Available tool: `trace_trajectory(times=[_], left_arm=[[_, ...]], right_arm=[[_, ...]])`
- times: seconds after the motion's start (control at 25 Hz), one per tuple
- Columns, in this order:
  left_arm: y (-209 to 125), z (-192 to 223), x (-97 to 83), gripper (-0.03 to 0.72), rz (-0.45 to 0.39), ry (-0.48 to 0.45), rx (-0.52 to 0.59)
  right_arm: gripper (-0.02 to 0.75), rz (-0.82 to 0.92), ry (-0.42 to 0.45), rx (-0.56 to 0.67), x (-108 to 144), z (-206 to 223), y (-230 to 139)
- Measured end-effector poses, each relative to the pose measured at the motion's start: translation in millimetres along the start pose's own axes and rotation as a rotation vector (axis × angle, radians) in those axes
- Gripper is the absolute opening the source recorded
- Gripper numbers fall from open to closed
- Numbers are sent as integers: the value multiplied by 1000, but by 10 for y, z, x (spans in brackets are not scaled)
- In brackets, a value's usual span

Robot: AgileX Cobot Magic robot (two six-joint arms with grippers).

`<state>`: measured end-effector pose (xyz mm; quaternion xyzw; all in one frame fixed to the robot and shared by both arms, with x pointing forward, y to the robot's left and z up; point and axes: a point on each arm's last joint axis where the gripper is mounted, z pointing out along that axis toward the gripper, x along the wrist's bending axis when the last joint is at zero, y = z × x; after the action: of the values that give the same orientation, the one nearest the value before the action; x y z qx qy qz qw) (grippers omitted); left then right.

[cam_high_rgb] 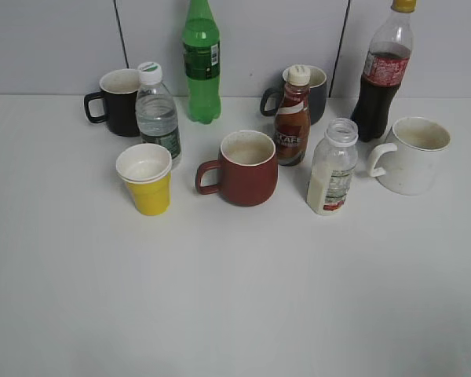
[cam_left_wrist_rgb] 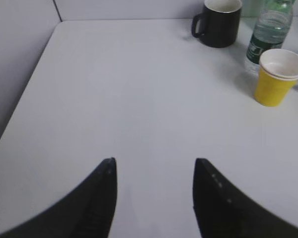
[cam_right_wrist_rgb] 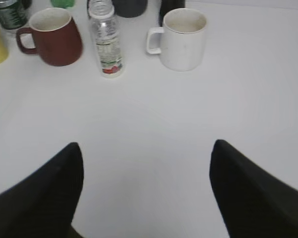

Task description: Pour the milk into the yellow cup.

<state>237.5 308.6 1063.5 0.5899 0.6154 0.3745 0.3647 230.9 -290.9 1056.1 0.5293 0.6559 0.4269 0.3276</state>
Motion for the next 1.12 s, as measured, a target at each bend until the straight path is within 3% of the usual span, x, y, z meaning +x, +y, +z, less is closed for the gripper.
trace_trajectory(times=[0.12,1.12], left_arm=[[-22,-42,2,380,-17,28,-28],[-42,-77,5,379,-19,31,-52]], right_arm=[[593,16,-35,-1,2,4,2],[593,18,-39,-1,2,4,2]])
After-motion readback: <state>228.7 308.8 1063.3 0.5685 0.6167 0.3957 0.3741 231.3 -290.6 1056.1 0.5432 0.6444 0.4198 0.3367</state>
